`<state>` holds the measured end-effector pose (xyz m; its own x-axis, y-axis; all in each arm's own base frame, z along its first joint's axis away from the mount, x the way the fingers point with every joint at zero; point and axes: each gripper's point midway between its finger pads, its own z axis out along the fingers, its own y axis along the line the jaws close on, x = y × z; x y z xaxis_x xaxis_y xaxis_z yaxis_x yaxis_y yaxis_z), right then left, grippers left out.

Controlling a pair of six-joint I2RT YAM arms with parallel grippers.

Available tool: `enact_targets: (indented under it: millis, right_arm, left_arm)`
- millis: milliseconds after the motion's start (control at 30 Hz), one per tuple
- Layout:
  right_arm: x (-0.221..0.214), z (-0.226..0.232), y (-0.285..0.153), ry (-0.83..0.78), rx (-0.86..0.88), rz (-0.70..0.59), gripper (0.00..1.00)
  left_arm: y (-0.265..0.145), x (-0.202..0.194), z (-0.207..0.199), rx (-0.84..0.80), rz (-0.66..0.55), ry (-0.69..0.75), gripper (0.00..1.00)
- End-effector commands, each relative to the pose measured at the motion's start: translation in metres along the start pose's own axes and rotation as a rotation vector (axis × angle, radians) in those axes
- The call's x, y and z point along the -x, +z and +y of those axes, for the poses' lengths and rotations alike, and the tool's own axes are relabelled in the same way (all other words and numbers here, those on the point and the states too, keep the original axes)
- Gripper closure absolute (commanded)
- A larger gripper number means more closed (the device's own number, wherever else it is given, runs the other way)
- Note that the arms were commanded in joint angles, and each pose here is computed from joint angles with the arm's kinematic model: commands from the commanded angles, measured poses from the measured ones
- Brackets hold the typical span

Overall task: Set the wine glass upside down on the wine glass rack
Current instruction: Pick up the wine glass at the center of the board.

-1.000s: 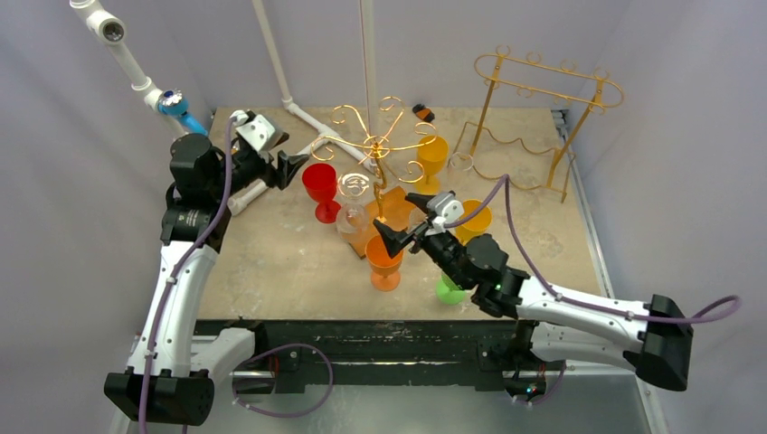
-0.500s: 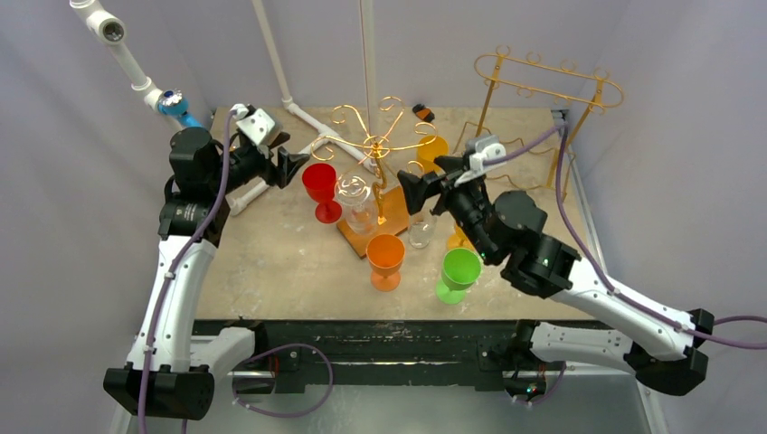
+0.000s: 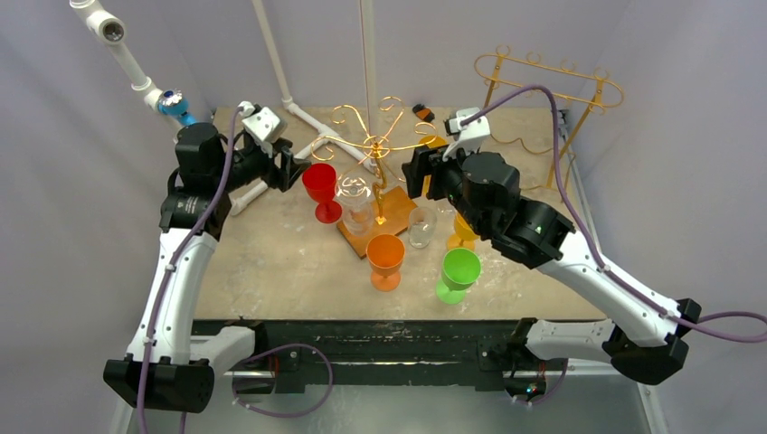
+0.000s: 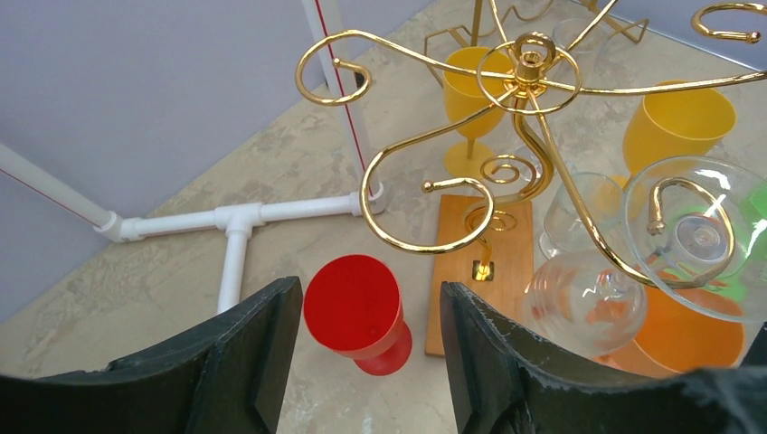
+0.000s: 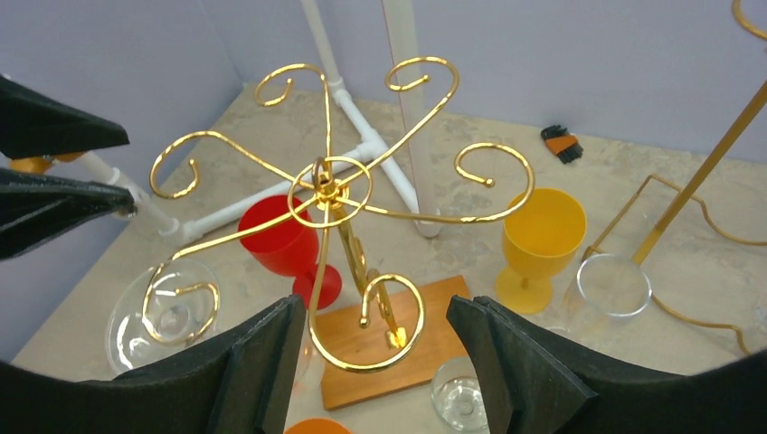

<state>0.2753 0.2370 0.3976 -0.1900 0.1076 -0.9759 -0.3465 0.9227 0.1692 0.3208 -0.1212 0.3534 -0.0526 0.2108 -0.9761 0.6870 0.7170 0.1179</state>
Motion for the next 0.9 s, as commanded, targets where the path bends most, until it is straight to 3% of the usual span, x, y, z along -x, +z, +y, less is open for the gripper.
enact_targets:
  millis: [0,167,467,867]
  right_arm:
    - [-0.006,0.004,-0.014,0.011,0.054,0.062,0.27]
    - [-0.072,0.007,-0.029,0.009,0.104,0.272,0.27]
    - [-0.167,0.022,-0.042,-0.024,0.125,0.464,0.24]
    - [-0.211,0.028,-0.024,-0.004,0.114,0.496,0.39]
  left_arm:
    - [-0.010,0.020,-0.002,0.019,0.002,-0.010,0.38]
    - [-0.020,0.021,-0.009,0.004,0.058,-0.066,0.36]
    - [-0.030,0.025,-0.016,0.011,0.067,-0.107,0.23]
    - [-0.043,0.033,-0.024,0.013,0.064,-0.094,0.21]
